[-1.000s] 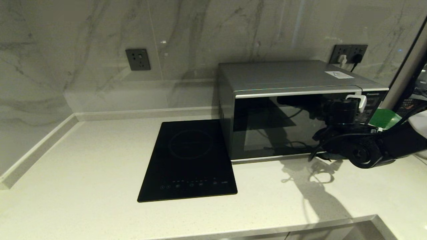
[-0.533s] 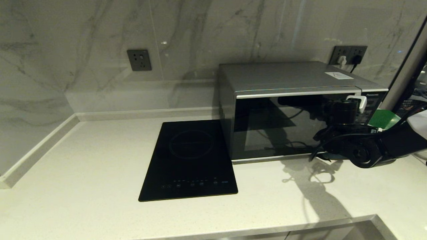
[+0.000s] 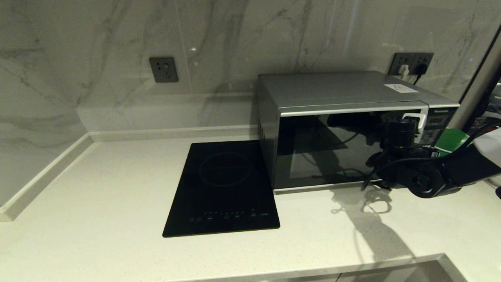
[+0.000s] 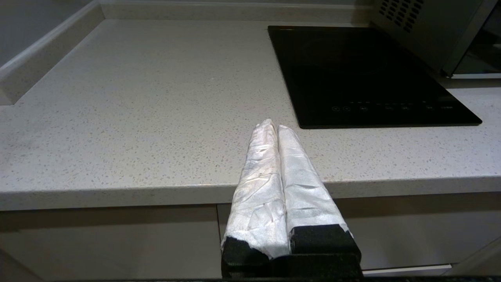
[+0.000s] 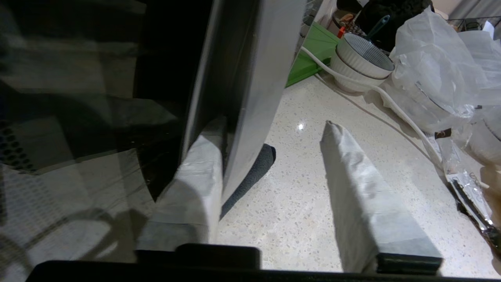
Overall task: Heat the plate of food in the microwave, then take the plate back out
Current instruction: Open the microwave oven
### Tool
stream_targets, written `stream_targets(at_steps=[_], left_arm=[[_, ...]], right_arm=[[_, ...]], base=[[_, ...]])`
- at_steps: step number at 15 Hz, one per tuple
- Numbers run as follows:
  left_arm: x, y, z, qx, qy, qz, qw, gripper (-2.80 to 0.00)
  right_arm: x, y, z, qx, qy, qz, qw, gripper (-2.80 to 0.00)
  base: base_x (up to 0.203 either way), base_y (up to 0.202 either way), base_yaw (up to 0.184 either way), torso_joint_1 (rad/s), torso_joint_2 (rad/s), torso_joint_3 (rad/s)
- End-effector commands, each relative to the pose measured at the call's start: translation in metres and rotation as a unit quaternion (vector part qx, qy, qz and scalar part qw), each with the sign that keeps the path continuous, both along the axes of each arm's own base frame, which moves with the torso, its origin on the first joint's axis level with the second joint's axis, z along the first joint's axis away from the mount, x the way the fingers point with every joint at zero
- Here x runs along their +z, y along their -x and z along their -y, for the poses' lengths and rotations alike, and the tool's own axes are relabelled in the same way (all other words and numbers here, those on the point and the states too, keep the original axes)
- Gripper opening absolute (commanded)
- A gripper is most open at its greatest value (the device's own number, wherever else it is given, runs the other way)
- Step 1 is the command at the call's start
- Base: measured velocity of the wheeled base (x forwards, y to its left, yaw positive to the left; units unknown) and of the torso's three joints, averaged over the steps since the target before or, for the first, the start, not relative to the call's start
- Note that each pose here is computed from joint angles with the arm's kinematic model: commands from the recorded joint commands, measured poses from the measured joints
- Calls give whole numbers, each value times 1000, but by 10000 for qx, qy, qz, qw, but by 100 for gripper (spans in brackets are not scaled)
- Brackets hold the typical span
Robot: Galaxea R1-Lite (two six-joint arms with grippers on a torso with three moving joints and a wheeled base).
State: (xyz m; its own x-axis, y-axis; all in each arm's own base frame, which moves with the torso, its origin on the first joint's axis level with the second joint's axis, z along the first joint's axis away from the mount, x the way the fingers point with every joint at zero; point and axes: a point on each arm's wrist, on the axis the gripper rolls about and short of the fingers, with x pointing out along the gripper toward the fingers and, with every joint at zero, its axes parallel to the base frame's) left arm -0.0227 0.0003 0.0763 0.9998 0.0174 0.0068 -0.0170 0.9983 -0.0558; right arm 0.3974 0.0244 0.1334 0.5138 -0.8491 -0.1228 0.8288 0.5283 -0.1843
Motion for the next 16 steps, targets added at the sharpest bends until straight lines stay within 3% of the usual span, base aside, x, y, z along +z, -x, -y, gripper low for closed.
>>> stream_targets(at_steps=[1,16], left_arm=[[0,0,0,5,5,-3,10000,-280],[0,0,0,5,5,-3,10000,-280]], right_arm=[[1,1,-1,-46,15,20,10000,-280],[4,9,-28,80,89,26,9999,-280]], base=[[0,0,0,0,0,0],[0,0,0,0,0,0]])
